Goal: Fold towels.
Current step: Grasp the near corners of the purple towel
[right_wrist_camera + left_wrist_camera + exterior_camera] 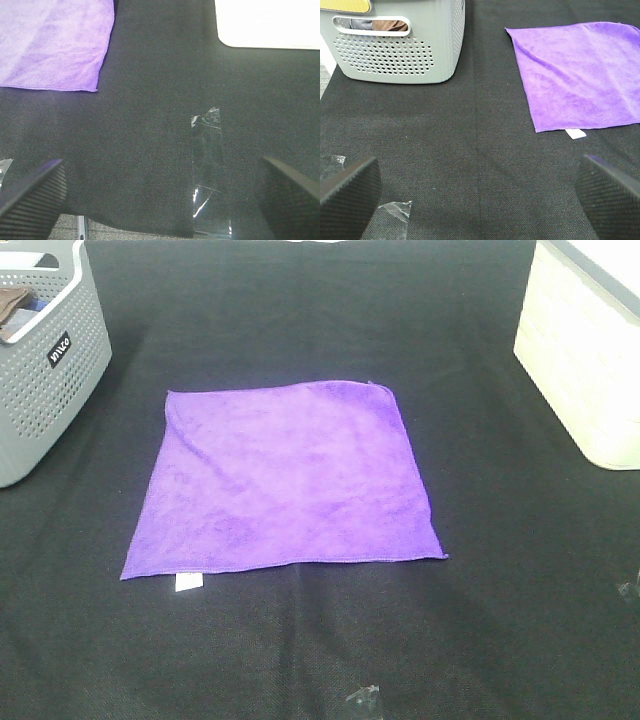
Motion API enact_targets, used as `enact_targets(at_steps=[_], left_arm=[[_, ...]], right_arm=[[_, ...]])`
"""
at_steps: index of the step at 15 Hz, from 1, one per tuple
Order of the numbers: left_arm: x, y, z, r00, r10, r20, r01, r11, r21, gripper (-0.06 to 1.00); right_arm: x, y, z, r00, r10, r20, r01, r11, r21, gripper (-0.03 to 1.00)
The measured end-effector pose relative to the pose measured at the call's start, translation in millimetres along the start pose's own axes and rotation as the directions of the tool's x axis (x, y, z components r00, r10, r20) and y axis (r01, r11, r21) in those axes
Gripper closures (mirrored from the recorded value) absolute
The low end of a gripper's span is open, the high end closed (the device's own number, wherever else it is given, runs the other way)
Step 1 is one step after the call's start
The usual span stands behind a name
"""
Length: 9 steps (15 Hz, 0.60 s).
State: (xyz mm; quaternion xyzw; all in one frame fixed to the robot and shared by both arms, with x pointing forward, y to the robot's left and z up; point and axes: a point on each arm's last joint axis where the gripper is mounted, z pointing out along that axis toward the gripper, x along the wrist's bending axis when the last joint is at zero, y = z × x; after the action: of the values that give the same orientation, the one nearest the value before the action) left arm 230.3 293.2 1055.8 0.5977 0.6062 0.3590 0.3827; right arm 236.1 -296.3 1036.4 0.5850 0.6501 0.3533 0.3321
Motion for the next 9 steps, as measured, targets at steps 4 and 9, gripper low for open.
enact_targets(at_steps=[4,9], left_arm=[[0.0,0.0,0.0,1.000,0.000,0.000,0.000,1.000,0.000,-0.05],[0.0,0.0,0.0,1.000,0.000,0.000,0.000,1.000,0.000,-0.05]], right_arm=[[0.0,0.0,0.0,1.000,0.000,0.000,0.000,1.000,0.000,0.01],[-0.2,0.0,0.0,1.000,-0.003,0.003,0.003,1.000,0.000,0.01]])
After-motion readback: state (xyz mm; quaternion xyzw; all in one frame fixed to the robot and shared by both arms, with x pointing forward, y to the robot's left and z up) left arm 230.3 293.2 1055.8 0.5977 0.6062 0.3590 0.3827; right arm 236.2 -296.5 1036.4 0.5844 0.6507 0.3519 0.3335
